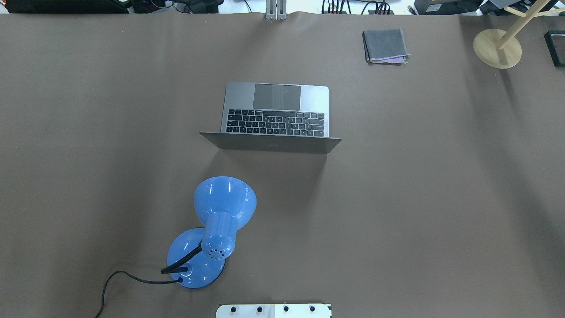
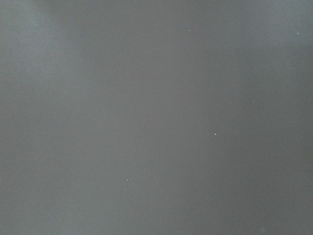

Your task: Close laptop

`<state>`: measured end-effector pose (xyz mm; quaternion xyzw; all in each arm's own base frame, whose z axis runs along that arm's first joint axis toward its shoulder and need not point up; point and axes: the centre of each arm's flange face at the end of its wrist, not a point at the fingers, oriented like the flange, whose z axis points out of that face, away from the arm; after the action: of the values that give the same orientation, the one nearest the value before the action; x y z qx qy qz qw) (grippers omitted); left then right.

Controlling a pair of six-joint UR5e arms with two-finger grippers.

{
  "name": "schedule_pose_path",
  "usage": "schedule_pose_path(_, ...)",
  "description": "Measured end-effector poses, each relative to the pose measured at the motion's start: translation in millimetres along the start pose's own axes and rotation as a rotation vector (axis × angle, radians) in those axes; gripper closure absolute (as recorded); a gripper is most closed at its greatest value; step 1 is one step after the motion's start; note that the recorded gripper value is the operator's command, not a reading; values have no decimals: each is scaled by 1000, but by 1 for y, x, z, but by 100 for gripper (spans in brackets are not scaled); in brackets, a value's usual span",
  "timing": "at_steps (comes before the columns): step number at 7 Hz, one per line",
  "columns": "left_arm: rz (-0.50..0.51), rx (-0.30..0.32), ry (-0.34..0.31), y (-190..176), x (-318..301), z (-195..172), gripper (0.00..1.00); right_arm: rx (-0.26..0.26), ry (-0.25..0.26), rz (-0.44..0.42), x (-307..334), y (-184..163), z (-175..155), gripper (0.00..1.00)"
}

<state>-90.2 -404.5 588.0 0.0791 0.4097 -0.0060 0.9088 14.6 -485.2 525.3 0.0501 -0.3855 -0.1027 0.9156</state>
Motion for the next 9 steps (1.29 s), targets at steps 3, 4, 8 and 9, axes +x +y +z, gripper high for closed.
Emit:
schedule_pose_path(3, 10, 1, 65, -5, 4, 6, 2, -7, -77, -15, -14, 1, 6, 0)
schedule_pose_path(4, -2, 0, 71, -7, 4, 6, 2, 0, -84, -15, -19, 0, 2, 0)
schedule_pose_path(8, -114, 36, 95, -21, 53, 9, 7, 37, -60, 27, -84, -9, -8, 0)
schedule_pose_path(9, -157, 35, 109, -33, 106, 21, 9, 66, -43, 69, -139, -12, 0, 0)
